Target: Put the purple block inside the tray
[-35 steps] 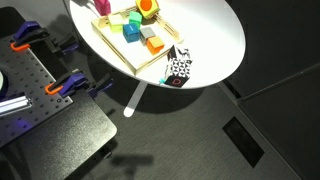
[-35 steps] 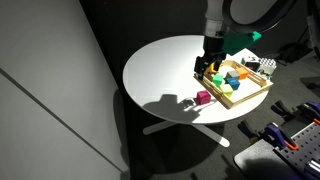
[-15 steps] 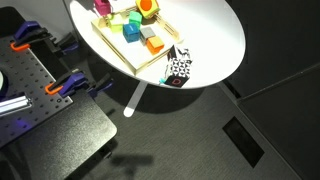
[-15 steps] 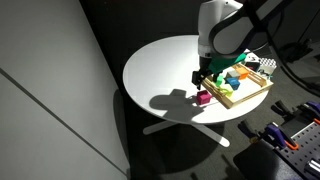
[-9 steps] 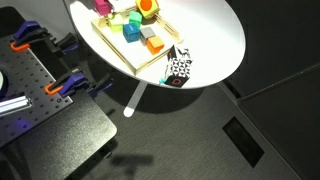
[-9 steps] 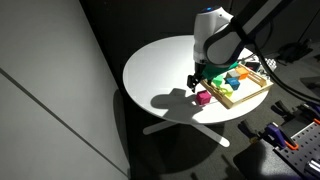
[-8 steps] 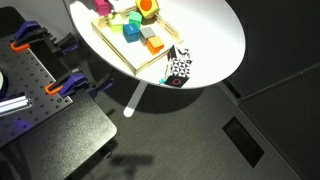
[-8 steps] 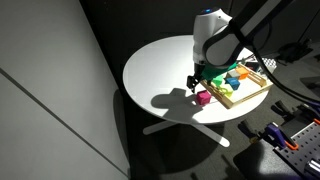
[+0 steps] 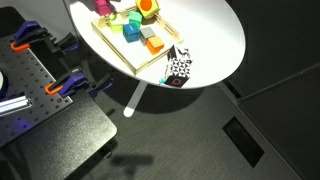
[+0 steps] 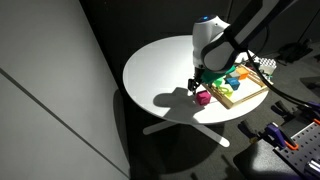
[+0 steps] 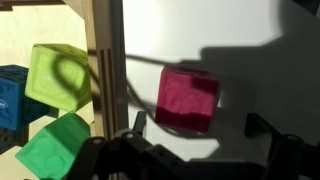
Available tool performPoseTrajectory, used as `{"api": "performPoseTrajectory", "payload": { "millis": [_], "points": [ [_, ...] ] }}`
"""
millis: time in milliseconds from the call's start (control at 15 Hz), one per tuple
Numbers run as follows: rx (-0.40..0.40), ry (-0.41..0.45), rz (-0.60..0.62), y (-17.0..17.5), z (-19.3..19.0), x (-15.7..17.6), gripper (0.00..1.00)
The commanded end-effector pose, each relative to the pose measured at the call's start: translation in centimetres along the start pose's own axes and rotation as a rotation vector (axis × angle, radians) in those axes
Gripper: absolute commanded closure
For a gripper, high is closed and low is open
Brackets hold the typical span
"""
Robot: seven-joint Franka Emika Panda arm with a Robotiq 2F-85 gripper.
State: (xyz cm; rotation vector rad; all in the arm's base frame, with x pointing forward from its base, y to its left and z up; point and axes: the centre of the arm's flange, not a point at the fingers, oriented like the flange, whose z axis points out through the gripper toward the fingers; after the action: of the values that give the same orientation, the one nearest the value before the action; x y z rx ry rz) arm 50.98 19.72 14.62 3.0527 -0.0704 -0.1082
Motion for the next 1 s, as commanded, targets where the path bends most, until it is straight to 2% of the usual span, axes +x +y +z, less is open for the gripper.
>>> {"api": "performPoseTrajectory", "payload": {
  "millis": [0,933],
  "points": [
    [-0.022,-0.002,0.015,-0.3,0.4,0.2,0.00],
    [-0.039,-0.040,0.022,-0.1,2.7,0.3,0.00]
  ]
}}
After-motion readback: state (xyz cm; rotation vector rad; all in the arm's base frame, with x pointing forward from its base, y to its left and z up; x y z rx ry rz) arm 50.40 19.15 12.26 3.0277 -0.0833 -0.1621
